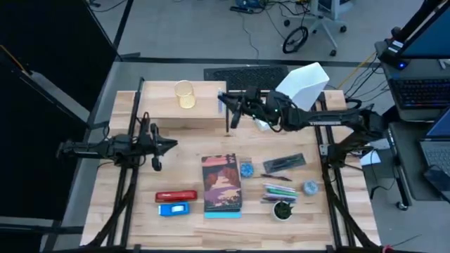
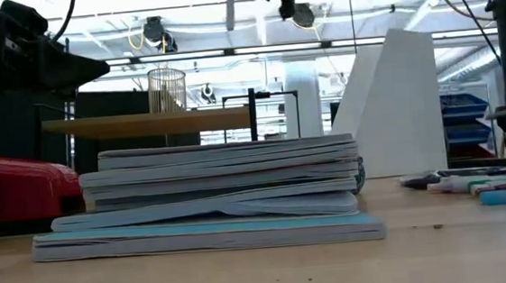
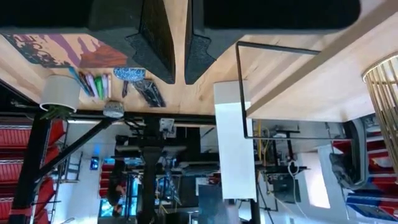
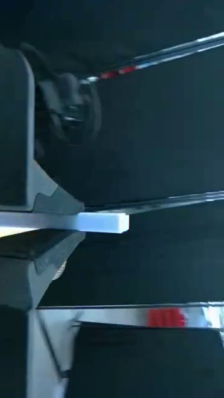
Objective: Stock shelves
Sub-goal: Put the blue pen into the gold pen holder on the shelf
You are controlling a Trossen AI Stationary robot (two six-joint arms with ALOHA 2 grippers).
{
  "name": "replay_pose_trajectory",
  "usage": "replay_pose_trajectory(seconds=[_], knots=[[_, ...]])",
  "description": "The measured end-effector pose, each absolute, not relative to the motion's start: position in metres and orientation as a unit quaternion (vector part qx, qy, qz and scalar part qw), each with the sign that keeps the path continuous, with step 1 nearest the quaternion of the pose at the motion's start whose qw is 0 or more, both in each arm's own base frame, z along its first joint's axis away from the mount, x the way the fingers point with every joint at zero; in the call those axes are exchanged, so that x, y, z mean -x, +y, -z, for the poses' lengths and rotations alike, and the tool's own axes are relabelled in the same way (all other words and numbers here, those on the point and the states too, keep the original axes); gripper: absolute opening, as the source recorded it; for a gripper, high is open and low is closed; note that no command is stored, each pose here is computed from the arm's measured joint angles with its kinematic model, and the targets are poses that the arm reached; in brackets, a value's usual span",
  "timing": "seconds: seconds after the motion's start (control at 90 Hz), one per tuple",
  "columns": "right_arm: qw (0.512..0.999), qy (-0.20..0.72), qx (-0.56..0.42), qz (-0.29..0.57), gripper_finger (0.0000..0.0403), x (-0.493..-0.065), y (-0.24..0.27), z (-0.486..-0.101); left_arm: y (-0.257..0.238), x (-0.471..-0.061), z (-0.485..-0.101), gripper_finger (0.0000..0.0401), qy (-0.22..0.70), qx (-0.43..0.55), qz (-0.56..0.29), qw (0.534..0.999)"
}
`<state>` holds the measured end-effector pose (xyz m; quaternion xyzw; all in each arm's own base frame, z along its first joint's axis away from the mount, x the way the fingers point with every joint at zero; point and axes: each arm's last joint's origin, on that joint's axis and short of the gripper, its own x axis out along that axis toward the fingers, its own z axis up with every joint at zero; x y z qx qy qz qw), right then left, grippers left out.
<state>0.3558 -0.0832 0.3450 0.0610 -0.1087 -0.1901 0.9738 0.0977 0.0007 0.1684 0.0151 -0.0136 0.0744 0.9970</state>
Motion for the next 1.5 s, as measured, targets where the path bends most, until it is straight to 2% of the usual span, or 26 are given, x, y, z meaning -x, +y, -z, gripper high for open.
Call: replay_pose_trajectory(seconds=[0.167,0.5,0.767,0.978,1.322,1.411,1.5], knots=[[0.97,-0.12,-0.031,0.208,0.0008,-0.379,-0.099,-0.352,0.001,-0.098,-0.168,0.0022,-0.013,-0.015,-0.076,0.997],[0.965,-0.145,-0.004,0.219,0.0008,-0.453,-0.131,-0.353,0.001,-0.098,-0.168,0.0022,-0.014,-0.015,-0.079,0.997],[0.961,-0.144,0.0,0.237,0.0008,-0.493,-0.162,-0.331,0.001,-0.098,-0.168,0.0022,-0.014,-0.015,-0.08,0.997],[0.965,-0.093,-0.015,0.247,0.0009,-0.504,-0.175,-0.303,0.001,-0.098,-0.168,0.0022,-0.014,-0.015,-0.08,0.997],[0.966,0.001,-0.046,0.255,0.001,-0.504,-0.181,-0.282,0.001,-0.098,-0.168,0.0022,-0.014,-0.015,-0.08,0.997],[0.966,0.013,-0.056,0.254,0.0023,-0.504,-0.18,-0.279,0.001,-0.098,-0.168,0.0022,-0.014,-0.015,-0.08,0.997],[0.965,0.012,-0.061,0.255,0.0055,-0.504,-0.181,-0.279,0.001,-0.098,-0.168,0.0022,-0.014,-0.015,-0.08,0.997]])
